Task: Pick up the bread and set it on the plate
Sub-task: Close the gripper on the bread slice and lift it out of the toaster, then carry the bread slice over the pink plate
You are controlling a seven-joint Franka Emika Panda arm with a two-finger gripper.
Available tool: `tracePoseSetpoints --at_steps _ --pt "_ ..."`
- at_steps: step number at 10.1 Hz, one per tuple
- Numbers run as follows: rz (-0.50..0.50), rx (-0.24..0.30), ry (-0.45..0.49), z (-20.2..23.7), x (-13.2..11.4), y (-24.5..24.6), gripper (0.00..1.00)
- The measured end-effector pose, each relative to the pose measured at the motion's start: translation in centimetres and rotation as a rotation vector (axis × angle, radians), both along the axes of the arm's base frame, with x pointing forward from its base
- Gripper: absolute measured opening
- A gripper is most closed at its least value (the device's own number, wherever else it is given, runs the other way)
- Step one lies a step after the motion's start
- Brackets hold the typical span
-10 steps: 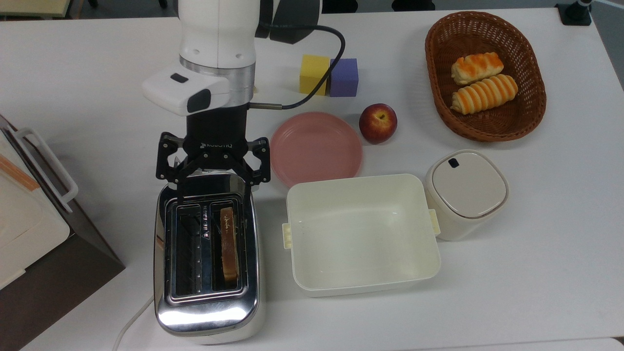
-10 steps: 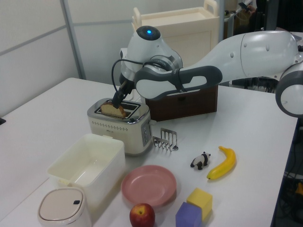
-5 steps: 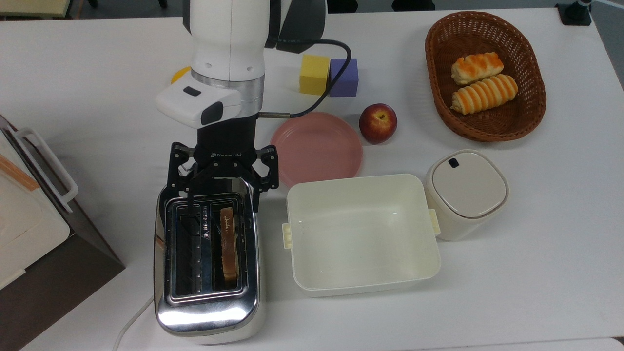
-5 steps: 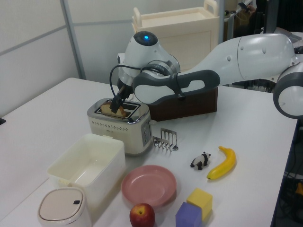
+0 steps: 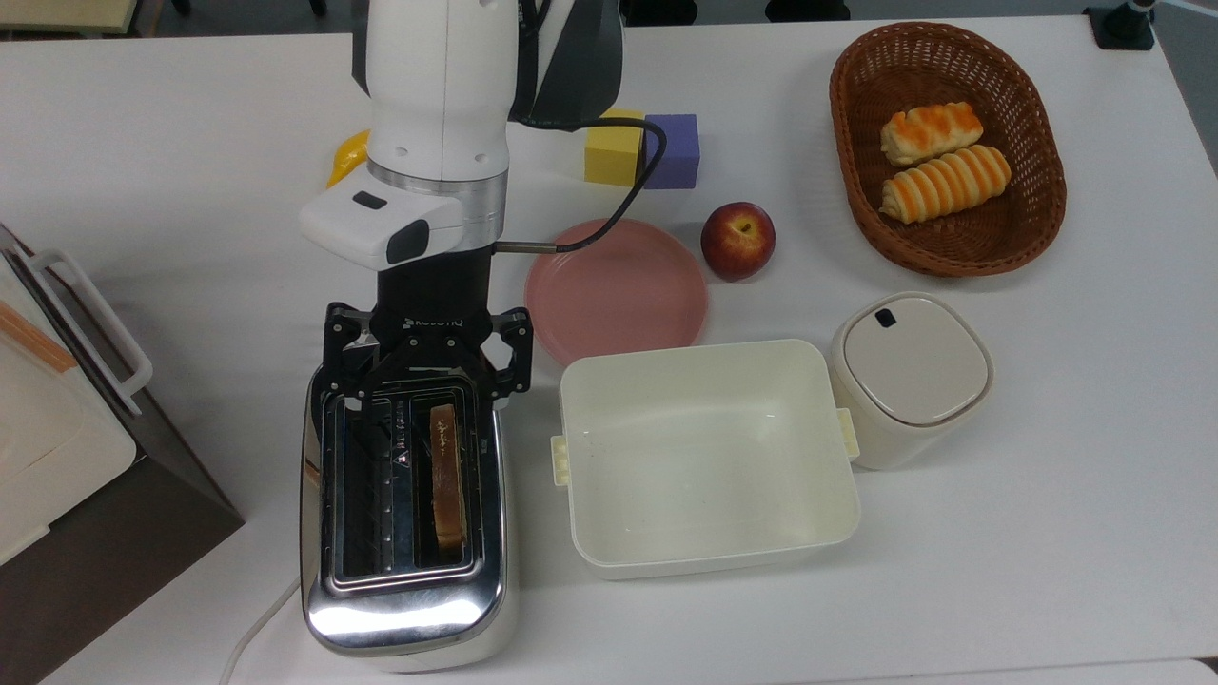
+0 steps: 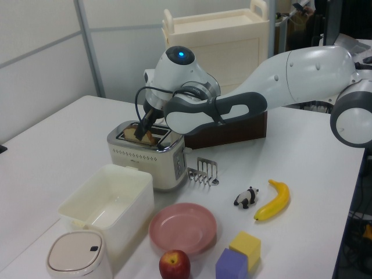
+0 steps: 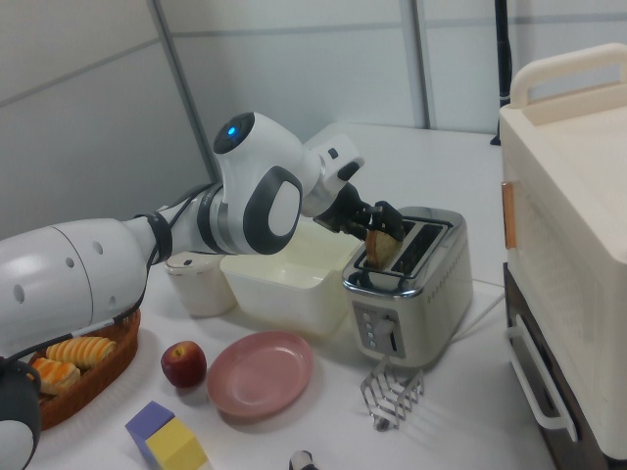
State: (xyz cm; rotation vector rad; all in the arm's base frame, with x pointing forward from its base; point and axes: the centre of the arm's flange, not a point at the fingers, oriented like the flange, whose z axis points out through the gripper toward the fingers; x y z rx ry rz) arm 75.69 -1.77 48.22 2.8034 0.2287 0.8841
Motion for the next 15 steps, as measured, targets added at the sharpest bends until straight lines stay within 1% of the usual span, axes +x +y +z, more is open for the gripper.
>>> tracePoseSetpoints --at_steps 1,3,4,7,9,10,13,14,15 --pt "0.002 -0.007 0.000 0.0 0.0 0.0 0.67" --pt "0.005 -0.016 0.002 -0.2 0.0 0.0 0.23" --pt "0.011 -0.033 0.004 -0.3 0.1 0.0 0.11" --pt "0.013 -0.041 0.003 -0.3 0.1 0.0 0.11" --pt "-0.005 -0.031 -0.032 2.1 -0.4 0.1 0.11" --pt "-0.014 -0.028 -0.053 3.9 -0.9 0.1 0.09" --pt "-0.079 -0.013 -0.018 10.2 -4.0 1.0 0.09" --pt "-0.101 0.021 -0.014 13.0 -5.5 1.1 0.09" --pt "-0.123 0.034 0.013 15.6 -7.4 1.1 0.09"
